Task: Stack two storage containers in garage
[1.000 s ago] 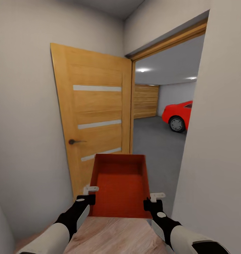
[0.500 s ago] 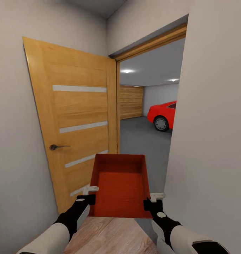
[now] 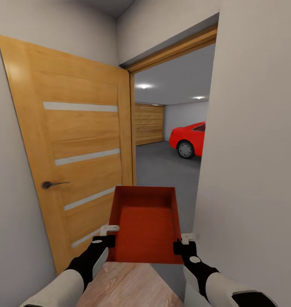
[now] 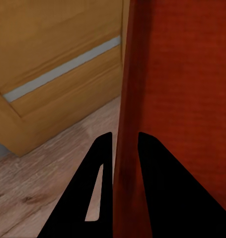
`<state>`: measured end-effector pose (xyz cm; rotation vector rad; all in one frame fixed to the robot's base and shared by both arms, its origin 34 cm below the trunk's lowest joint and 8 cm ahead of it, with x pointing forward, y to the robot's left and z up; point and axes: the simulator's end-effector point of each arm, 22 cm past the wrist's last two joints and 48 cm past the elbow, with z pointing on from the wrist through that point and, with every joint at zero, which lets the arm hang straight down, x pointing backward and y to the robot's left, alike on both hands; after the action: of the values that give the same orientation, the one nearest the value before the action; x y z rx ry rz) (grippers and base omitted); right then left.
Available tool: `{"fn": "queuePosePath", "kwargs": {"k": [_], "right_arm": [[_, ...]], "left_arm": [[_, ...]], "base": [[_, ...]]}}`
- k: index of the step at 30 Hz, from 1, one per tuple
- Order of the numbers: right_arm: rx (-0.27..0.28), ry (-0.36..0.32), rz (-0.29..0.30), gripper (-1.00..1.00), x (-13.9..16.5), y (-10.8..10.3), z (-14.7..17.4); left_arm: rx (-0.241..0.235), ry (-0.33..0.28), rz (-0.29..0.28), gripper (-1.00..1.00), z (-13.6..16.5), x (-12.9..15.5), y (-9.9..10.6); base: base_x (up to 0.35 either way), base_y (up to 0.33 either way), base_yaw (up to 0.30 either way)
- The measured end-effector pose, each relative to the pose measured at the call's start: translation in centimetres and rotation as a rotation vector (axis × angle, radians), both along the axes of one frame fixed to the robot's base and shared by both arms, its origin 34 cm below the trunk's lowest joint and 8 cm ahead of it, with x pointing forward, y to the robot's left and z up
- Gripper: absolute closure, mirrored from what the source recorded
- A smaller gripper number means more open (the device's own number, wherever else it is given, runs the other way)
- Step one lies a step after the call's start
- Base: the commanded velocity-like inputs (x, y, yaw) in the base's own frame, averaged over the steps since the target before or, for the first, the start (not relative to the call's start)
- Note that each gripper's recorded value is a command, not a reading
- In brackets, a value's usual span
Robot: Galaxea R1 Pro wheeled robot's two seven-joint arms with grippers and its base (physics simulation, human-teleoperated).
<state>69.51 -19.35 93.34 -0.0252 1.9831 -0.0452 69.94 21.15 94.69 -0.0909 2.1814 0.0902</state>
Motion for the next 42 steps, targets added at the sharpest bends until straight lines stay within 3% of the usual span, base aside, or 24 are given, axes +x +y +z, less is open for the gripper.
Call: {"fn": "queuePosePath", "kwargs": {"k": [20,34,42], "right_arm": [[0.000,0.000,0.000,1.00,0.00,-0.01,0.00],[0.000,0.000,0.000,1.00,0.00,-0.01,-0.01],[0.000,0.000,0.000,1.00,0.00,-0.02,0.00]], "left_arm": [[0.000,0.000,0.000,1.00,0.00,0.01,-0.01],[0.000,0.000,0.000,1.00,0.00,0.00,-0.01],[0.000,0.000,0.000,1.00,0.00,0.01,-0.02]], "base": [[0.313,0.144,-0.178],[0.298,0.221,-0.035],[0.297,0.222,-0.243]]}}
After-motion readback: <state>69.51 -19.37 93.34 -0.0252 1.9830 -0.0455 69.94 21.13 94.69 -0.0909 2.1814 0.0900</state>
